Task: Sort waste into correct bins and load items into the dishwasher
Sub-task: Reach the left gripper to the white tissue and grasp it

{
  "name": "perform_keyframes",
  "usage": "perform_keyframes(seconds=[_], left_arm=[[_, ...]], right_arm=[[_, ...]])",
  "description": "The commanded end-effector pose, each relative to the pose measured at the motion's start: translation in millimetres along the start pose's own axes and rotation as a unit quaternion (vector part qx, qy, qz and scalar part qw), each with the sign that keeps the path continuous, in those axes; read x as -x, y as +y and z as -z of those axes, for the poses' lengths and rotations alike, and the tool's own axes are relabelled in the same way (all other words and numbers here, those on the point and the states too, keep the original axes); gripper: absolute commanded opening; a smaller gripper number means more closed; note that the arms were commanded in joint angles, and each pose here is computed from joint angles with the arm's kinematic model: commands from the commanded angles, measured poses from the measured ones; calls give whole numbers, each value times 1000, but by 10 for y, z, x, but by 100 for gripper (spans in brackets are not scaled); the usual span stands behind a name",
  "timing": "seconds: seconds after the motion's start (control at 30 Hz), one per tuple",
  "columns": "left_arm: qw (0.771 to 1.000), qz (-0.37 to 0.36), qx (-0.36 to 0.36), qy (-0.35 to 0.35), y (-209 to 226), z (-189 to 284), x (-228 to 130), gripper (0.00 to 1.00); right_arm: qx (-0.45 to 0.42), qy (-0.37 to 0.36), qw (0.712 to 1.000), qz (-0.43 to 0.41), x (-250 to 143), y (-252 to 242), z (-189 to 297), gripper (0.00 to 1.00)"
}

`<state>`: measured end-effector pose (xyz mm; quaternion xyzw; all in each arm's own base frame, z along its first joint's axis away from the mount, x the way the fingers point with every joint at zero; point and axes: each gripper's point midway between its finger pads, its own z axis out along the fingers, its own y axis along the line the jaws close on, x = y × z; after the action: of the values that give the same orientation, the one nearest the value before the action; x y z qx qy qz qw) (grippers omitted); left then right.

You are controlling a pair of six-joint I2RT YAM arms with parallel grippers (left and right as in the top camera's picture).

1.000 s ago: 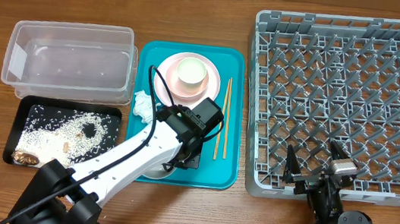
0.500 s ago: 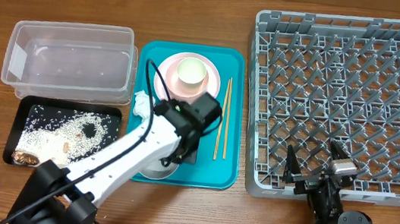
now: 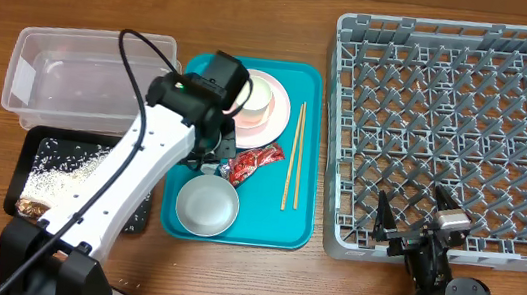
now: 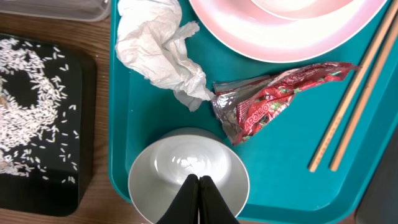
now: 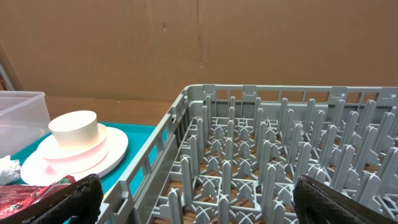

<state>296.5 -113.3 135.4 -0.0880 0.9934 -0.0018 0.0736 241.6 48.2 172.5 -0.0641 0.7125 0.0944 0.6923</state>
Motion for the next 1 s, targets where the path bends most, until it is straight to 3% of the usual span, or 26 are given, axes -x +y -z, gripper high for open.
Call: perform_keyframes(seconds=[0.0, 0.33, 0.63, 0.97], left_arm=[[999, -23, -30, 5, -56, 57, 24, 4], [999, -22, -47, -16, -133, 25, 125, 4], [992, -8, -122, -23, -468, 13, 169, 4], [994, 3, -100, -37, -422, 1, 205, 4]], right_arm=[[2, -3, 1000, -1, -12, 8, 0, 100], [-17, -4, 1000, -1, -12, -56, 1, 100], [-2, -3, 1000, -1, -14, -5, 0, 100], [-2, -3, 1000, -1, -14, -5, 0, 100]])
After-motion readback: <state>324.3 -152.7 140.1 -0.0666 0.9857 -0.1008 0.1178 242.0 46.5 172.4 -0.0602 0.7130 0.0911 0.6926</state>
